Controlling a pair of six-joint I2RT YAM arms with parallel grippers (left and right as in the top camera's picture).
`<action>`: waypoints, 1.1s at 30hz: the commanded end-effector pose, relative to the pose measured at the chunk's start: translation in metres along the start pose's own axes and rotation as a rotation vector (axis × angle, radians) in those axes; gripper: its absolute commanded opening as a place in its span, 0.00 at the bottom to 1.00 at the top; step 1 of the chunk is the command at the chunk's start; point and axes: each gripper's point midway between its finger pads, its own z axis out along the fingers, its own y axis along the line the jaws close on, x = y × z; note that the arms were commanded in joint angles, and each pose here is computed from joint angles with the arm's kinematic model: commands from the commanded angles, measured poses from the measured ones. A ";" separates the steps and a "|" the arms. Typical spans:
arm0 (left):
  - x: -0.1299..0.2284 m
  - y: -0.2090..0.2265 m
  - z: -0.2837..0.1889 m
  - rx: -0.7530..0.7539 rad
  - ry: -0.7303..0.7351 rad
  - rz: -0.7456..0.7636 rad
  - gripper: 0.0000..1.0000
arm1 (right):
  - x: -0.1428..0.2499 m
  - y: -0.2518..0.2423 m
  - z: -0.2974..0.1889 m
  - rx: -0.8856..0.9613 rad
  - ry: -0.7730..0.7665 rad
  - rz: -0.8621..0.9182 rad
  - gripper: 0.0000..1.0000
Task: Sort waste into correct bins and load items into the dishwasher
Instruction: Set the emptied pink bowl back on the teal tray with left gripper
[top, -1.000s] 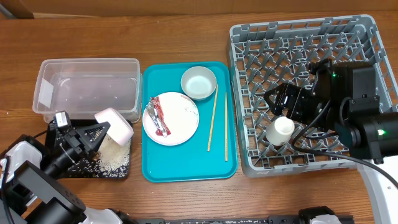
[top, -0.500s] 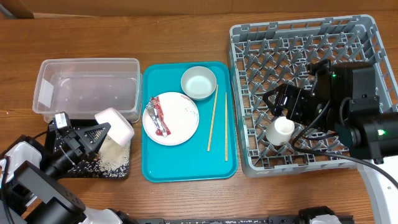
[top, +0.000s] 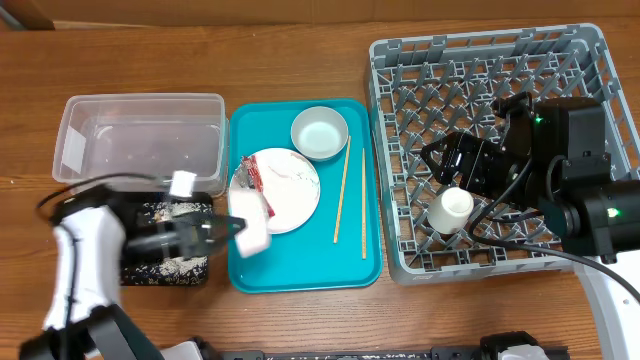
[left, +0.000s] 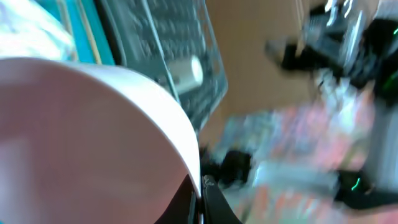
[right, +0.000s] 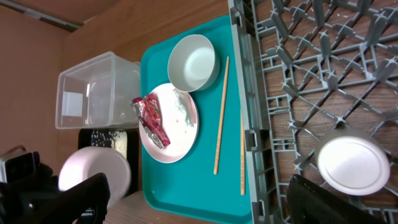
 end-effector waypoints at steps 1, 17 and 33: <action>0.015 -0.003 0.029 -0.065 0.164 -0.092 0.04 | -0.003 0.001 -0.002 0.006 -0.016 -0.008 0.93; 0.067 0.055 0.111 -1.039 0.301 -0.034 0.04 | -0.003 0.001 -0.002 0.007 -0.015 -0.008 0.94; 0.076 0.076 0.155 -1.142 0.291 0.076 0.40 | 0.000 -0.002 0.001 0.018 0.006 0.002 0.94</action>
